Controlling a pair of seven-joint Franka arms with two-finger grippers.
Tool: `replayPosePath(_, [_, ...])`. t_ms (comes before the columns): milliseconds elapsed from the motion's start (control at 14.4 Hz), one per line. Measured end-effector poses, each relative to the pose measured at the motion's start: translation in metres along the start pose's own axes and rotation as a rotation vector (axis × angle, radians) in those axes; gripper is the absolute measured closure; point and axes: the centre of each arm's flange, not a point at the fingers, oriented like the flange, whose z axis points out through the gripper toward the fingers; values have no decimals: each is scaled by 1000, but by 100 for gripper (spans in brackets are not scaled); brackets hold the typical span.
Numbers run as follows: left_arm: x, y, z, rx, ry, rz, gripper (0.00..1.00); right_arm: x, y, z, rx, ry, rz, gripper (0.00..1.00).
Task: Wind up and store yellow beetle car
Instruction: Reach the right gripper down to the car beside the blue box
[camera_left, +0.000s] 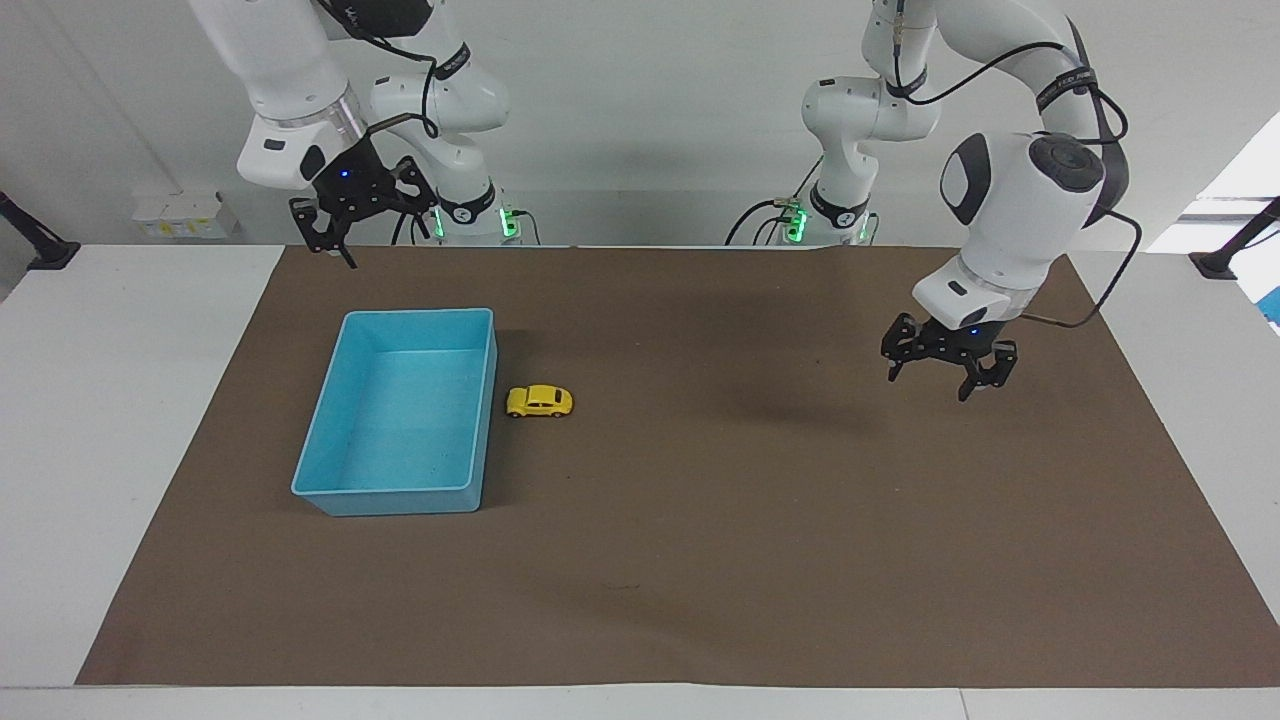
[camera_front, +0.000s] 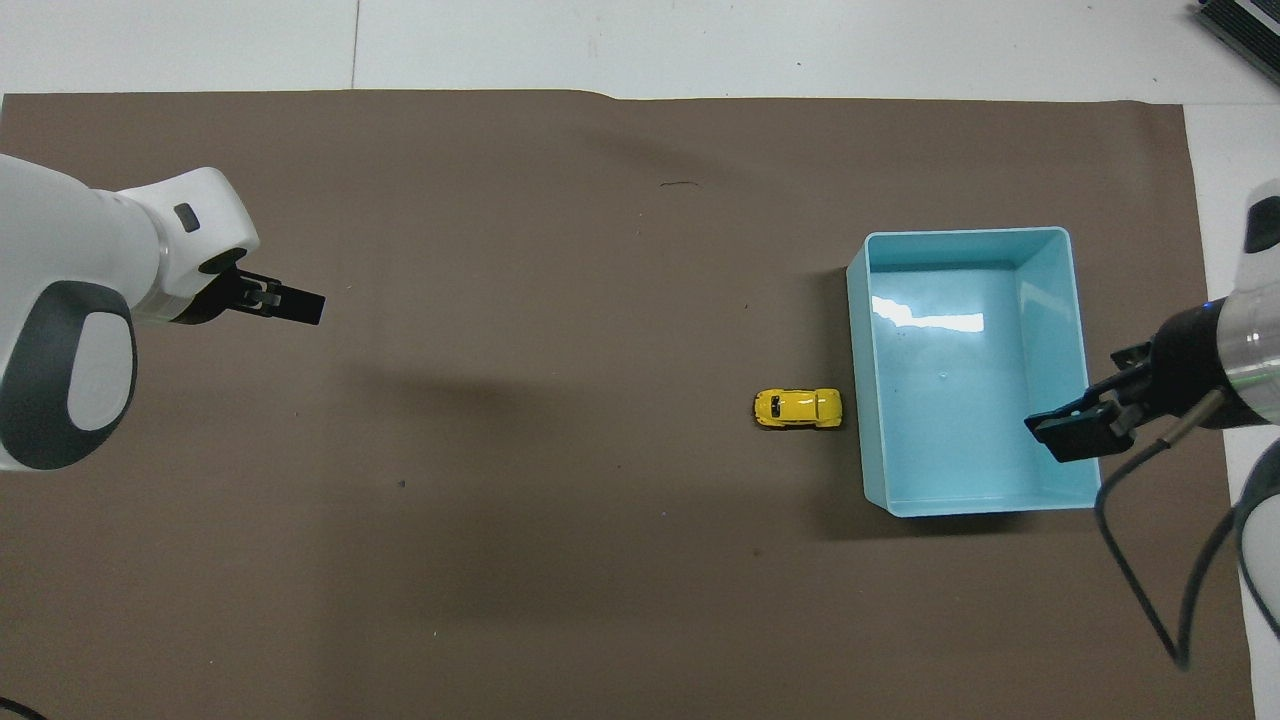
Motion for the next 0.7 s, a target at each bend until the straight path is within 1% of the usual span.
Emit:
replayPosePath(139, [1,-12,-25,-2,-30,-71,0,1,-6,5,4,-11,-172,0])
replayPosePath(418, [-7,-35,-80,-3,-71,-121,0,5,-6,32,13,-19,-441,0])
replayPosePath(626, [-19,-36,-105,-7,-107,-133,0,22,-23,58,4,-15,-554,0])
replayPosePath(696, [-24,-35,-117,-9,-120,-133,0,31,-33,68,-3,-28,-587,0])
